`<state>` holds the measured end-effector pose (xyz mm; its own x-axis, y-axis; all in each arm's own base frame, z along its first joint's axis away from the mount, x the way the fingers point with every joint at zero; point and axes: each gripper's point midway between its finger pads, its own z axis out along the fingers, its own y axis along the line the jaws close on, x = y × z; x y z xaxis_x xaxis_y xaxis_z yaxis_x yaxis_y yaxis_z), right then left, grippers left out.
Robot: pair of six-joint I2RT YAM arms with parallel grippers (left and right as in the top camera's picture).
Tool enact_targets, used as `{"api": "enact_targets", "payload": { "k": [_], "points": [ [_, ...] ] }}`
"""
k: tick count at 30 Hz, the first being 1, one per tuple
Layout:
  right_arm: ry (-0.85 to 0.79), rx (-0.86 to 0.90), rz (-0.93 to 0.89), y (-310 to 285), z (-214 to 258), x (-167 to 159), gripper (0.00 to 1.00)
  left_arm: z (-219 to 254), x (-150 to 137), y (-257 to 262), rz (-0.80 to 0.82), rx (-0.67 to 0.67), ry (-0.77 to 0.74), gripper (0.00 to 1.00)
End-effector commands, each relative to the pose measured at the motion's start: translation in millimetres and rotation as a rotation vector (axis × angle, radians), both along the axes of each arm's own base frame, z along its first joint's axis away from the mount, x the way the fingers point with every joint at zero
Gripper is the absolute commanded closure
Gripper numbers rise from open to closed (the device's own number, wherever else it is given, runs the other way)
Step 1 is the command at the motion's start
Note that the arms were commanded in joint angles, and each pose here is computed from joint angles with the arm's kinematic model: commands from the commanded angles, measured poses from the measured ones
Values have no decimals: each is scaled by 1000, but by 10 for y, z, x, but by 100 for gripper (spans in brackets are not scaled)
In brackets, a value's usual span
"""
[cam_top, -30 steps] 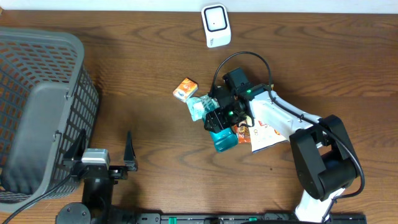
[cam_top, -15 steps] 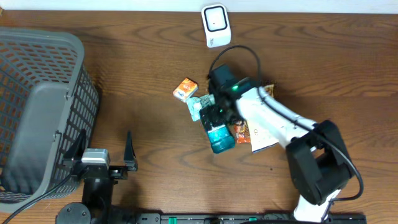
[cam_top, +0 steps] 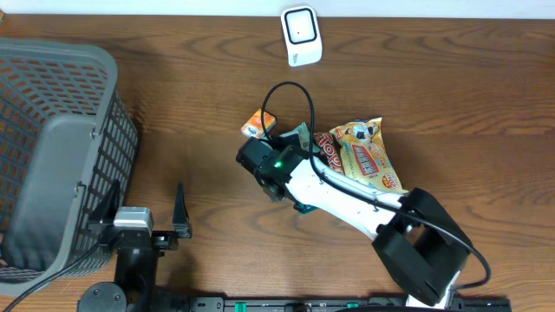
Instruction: Scan the item barcode
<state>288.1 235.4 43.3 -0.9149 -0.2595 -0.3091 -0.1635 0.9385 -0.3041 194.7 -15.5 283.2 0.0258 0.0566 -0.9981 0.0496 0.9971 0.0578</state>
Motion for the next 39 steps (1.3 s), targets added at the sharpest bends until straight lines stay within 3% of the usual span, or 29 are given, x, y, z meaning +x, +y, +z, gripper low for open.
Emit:
{"api": "enact_targets", "payload": {
  "k": [1,10,13,15,19,21,26,34,39],
  "points": [
    [-82,-102,-66,-149,-148,141,4,29,-18,-18,-13,-11,-10,2],
    [41,-223,-84,-297,-687,-65,23,29,-18,-18,-13,-11,-10,2],
    [87,-267,-122,-410,-815,-167,41,29,-18,-18,-13,-11,-10,2],
    [135,-273,-135,-458,-882,-228,61,29,-18,-18,-13,-11,-10,2],
    [292,-212,-94,-405,-997,-380,82,29,-18,-18,-13,-11,-10,2],
    [348,-181,-48,-342,-1018,-417,88,29,-18,-18,-13,-11,-10,2],
    [506,-24,116,13,-917,-506,97,30,-18,-18,-13,-11,-11,2],
    [655,373,565,788,-408,-671,96,29,-18,-18,-13,-11,-10,2],
    [645,402,627,782,-403,-612,95,29,-18,-18,-13,-11,-10,2]
  ]
}}
